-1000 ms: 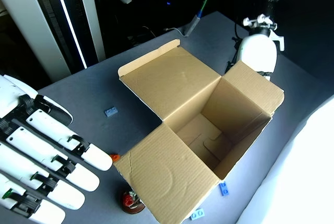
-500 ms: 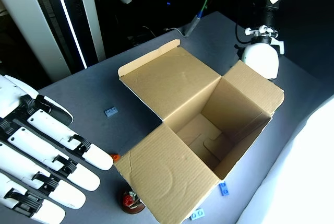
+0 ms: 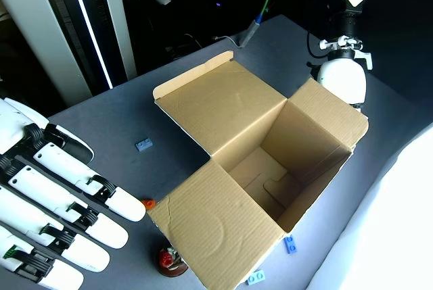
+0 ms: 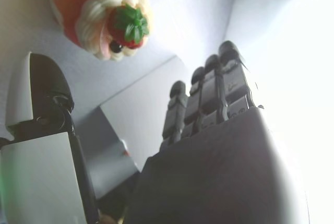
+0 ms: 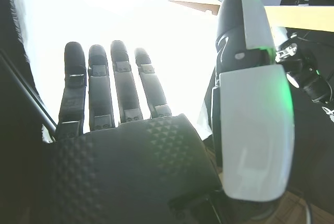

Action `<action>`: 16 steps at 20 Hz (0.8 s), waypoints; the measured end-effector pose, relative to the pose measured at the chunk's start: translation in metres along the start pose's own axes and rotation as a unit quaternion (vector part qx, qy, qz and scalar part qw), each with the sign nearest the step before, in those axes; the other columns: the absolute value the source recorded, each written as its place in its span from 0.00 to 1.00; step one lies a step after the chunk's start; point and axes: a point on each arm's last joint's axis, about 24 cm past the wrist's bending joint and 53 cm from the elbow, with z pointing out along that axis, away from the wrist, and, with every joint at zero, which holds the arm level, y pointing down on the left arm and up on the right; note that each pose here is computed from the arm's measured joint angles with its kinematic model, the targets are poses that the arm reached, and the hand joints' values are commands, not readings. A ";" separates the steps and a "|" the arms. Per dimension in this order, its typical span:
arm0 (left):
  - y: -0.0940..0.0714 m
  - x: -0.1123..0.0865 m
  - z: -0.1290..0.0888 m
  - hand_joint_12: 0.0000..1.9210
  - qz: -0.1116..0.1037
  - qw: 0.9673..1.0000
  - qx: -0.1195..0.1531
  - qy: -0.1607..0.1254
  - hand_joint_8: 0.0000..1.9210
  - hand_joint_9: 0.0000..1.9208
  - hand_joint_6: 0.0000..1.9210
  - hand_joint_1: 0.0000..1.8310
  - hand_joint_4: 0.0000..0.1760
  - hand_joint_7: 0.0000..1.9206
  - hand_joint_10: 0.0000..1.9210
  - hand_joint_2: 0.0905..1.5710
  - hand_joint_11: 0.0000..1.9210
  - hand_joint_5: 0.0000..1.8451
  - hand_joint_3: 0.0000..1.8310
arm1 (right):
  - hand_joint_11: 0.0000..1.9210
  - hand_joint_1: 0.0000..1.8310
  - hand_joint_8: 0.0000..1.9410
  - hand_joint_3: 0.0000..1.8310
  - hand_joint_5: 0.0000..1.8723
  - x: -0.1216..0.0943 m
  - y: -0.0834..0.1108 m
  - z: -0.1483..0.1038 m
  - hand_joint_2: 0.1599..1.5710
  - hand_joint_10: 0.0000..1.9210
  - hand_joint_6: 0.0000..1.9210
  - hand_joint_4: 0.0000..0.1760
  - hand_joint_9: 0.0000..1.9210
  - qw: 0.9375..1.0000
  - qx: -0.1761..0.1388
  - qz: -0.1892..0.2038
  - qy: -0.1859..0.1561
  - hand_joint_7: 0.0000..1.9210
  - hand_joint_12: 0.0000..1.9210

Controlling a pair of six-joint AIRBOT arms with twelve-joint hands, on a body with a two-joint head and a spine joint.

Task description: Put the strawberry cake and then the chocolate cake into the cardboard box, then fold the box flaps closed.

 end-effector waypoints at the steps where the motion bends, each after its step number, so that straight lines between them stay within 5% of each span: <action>1: 0.007 -0.002 0.000 0.08 0.000 1.000 -0.015 -0.005 0.00 0.00 0.00 0.63 0.47 0.00 0.00 0.53 0.00 0.02 0.00 | 0.00 0.37 0.00 0.00 0.05 0.000 0.000 0.000 0.60 0.00 0.00 0.00 0.09 1.000 0.000 0.000 0.000 0.09 0.35; 4: 0.025 -0.005 -0.001 0.07 -0.005 0.999 -0.050 -0.013 0.00 0.00 0.00 0.61 0.49 0.00 0.00 0.53 0.00 0.02 0.00 | 0.00 0.37 0.00 0.00 0.06 0.000 0.000 0.000 0.60 0.00 0.00 0.00 0.09 1.000 0.000 0.000 0.000 0.09 0.34; 16: 0.024 0.020 0.004 0.08 -0.020 0.998 -0.051 0.011 0.00 0.00 0.00 0.62 0.45 0.00 0.00 0.54 0.00 0.02 0.00 | 0.00 0.35 0.00 0.00 0.06 0.000 0.000 0.000 0.60 0.00 0.00 0.00 0.09 1.000 0.000 0.000 0.000 0.09 0.36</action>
